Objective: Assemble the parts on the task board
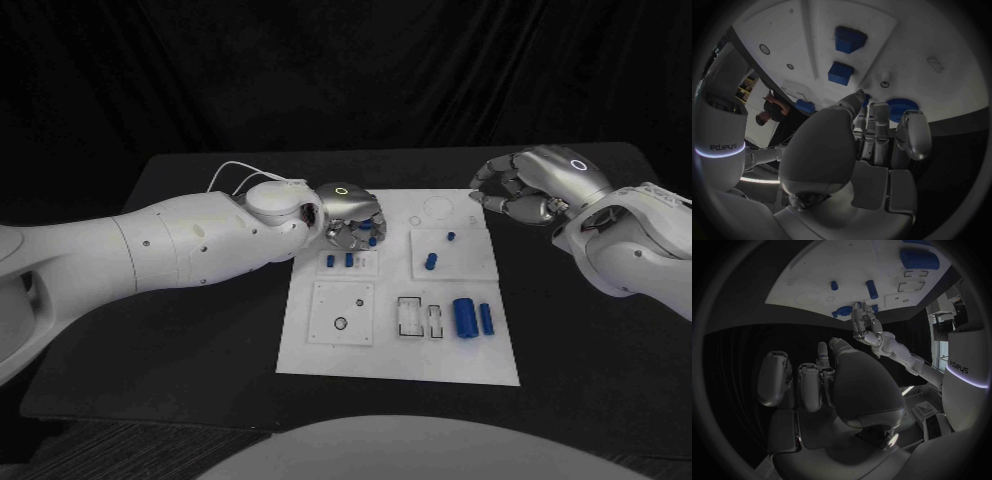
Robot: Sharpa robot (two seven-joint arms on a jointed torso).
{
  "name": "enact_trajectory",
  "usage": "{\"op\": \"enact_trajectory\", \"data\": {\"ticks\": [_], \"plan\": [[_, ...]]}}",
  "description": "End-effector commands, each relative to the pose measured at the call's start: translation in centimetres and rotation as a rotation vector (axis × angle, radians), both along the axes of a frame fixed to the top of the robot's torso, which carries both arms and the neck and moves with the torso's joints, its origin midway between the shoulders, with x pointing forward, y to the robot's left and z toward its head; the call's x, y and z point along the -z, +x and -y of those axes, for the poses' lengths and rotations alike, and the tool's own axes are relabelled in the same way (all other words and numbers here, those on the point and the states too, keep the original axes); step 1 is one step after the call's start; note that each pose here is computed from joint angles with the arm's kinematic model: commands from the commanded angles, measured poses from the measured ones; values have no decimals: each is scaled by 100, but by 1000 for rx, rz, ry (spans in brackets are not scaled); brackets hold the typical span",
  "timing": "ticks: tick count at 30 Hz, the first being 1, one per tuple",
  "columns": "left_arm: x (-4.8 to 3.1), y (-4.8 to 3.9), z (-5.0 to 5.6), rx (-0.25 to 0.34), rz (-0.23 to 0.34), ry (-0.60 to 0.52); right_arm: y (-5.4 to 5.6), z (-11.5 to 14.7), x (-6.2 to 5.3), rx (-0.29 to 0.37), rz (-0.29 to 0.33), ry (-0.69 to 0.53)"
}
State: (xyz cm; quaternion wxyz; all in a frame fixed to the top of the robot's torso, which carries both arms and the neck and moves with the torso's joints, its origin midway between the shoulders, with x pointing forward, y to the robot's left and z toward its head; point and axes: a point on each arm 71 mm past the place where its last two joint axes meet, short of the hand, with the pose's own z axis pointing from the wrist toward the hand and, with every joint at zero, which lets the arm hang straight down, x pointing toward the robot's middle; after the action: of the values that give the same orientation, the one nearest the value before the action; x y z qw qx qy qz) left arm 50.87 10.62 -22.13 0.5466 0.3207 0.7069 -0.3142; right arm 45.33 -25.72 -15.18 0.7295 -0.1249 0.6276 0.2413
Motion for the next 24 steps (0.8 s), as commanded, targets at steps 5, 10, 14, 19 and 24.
{"op": "enact_trajectory", "data": {"ticks": [5,10,14,19,24], "plan": [[16,-8,9,11,-3,-1,2,3,15,11,-11,-6],[10,-11,17,24,8,-14,6,0,18,11,-14,-8],[4,-15,30,34,23,-31,8,-3,20,11,-16,-9],[8,-12,36,35,40,-47,8,-1,22,12,-18,-10],[4,-17,24,36,55,-63,7,1,23,12,-19,-11]]}}
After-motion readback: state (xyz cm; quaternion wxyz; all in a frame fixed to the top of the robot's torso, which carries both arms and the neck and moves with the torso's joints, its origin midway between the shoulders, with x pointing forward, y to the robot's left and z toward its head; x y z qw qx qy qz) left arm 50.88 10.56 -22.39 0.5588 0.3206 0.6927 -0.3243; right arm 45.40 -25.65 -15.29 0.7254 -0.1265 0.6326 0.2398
